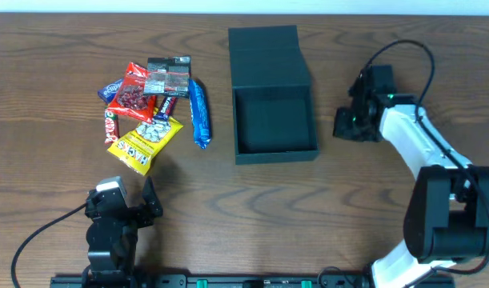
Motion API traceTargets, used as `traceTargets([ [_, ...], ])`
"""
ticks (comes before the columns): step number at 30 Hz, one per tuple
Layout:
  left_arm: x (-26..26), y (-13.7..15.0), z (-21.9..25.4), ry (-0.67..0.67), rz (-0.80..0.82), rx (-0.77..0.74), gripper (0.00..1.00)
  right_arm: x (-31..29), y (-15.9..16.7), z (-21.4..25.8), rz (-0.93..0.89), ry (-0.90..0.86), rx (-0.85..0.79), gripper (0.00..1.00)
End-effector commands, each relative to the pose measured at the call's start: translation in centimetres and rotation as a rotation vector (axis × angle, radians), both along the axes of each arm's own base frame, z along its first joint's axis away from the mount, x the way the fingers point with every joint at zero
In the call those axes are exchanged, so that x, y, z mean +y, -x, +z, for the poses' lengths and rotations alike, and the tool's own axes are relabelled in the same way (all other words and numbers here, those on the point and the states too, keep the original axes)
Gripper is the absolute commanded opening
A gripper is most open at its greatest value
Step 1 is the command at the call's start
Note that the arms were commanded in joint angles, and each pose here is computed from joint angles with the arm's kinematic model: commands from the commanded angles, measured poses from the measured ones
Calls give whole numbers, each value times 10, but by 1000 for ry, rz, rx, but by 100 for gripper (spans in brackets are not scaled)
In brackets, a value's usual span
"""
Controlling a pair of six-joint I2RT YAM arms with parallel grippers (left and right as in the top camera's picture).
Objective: Pack container
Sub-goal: 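Push the black box's side with the right gripper to align it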
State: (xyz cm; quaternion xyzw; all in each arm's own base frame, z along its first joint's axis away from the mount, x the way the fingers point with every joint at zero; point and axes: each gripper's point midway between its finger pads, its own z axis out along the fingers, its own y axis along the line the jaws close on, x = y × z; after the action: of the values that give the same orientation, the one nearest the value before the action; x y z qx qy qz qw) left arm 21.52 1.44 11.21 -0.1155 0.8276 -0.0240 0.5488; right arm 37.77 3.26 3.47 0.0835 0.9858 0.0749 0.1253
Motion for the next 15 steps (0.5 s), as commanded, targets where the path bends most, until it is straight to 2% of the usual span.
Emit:
traceTargets([
  [1,2,0,-7,-7,13,14,95,28,5,-4,73,-92,-9,1],
  [5,2,0,-7,-7,13,14,95,57,1,0,141,-157,-47,1],
  [8,2,0,-8,-7,13,14,95,65,-1,0,164,-136,-65,1],
  [15,2,0,-7,-7,13,14,95,55,-11,3,88,-155,-88,1],
])
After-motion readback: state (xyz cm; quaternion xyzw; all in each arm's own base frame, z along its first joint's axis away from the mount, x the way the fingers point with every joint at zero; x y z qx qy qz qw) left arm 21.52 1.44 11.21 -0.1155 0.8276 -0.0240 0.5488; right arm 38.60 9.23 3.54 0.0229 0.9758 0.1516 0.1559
